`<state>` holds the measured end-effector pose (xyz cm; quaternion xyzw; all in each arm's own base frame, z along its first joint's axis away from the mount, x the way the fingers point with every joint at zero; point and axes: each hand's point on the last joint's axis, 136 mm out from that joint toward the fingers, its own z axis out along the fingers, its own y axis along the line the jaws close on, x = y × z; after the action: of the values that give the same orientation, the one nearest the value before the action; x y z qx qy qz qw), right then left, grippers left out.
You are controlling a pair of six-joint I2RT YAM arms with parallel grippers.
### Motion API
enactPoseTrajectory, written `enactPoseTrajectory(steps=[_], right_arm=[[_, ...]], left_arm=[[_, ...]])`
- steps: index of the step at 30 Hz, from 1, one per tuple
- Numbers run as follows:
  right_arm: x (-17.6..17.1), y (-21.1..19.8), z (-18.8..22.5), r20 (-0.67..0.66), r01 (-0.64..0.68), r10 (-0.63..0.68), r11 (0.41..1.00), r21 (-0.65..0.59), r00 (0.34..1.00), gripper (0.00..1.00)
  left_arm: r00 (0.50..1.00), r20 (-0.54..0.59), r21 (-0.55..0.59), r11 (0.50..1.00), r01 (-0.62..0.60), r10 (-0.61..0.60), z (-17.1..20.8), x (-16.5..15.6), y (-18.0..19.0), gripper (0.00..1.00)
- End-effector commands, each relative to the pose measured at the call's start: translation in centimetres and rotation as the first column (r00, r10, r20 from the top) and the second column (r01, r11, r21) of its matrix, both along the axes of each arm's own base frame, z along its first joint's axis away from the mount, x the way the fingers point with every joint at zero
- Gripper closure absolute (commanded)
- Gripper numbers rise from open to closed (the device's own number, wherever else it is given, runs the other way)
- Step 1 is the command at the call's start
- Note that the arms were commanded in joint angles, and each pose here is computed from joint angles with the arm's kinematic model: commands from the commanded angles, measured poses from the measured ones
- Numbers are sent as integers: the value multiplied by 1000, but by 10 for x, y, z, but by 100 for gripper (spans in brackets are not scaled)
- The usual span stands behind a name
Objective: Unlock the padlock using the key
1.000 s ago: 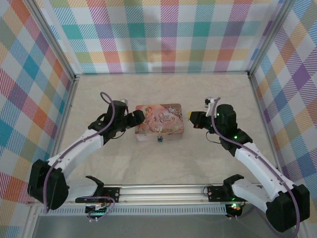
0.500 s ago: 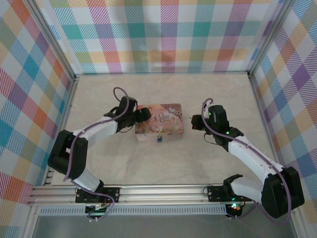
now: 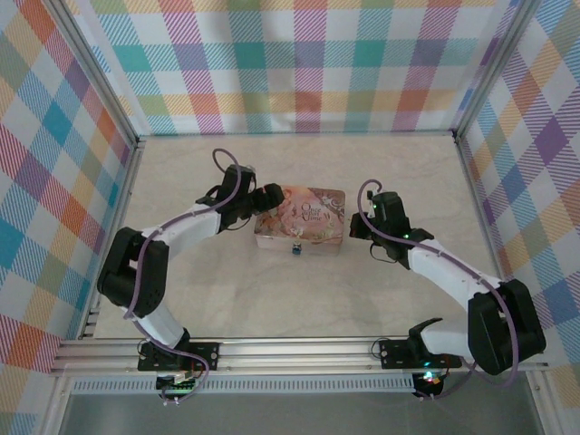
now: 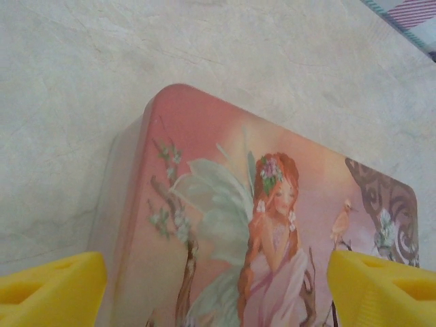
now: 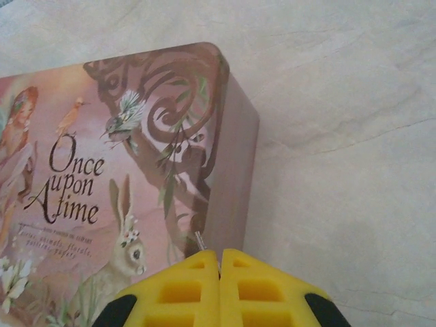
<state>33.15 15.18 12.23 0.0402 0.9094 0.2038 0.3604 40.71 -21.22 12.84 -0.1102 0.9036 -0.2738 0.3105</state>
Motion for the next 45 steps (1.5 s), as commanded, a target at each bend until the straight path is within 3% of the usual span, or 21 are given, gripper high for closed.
enactPoseTrajectory(steps=[1, 7, 15, 19, 23, 27, 32, 36, 45], right_arm=[[12, -5, 10, 33, 23, -22, 999, -41, 999, 100], [22, -9, 4, 16, 48, -47, 997, -69, 999, 100], [31, 1, -10, -28, 32, -33, 998, -55, 999, 100], [33, 6, -15, -46, 22, -23, 999, -35, 999, 100], [35, 11, -18, -57, 15, -16, 1000, -21, 998, 100], [35, 12, -21, -67, 13, -14, 1000, -15, 998, 100], [34, 13, -24, -74, 13, -13, 1000, -5, 997, 100], [35, 18, -25, -79, 6, -5, 1000, 14, 997, 100], [37, 24, -28, -87, -8, 10, 1000, 26, 996, 100]], left_arm=[[998, 61, -14, 1000, -16, 17, 26, -16, 16, 14], [995, 93, -60, 997, 54, -48, 38, -59, 20, 8], [979, 109, -92, 979, 183, -172, 33, -112, -4, 11], [962, 126, -127, 958, 258, -243, 19, -132, -27, 0], [954, 154, -120, 953, 278, -258, 3, -140, -40, 0], [942, 213, -40, 961, 273, -259, -12, -139, -55, 0], [889, 348, 57, 953, 297, -298, -21, -136, -75, 0], [878, 337, 129, 940, 316, -341, -38, -132, -88, 0], [846, 365, 142, 921, 362, -389, -58, -127, -112, 0]])
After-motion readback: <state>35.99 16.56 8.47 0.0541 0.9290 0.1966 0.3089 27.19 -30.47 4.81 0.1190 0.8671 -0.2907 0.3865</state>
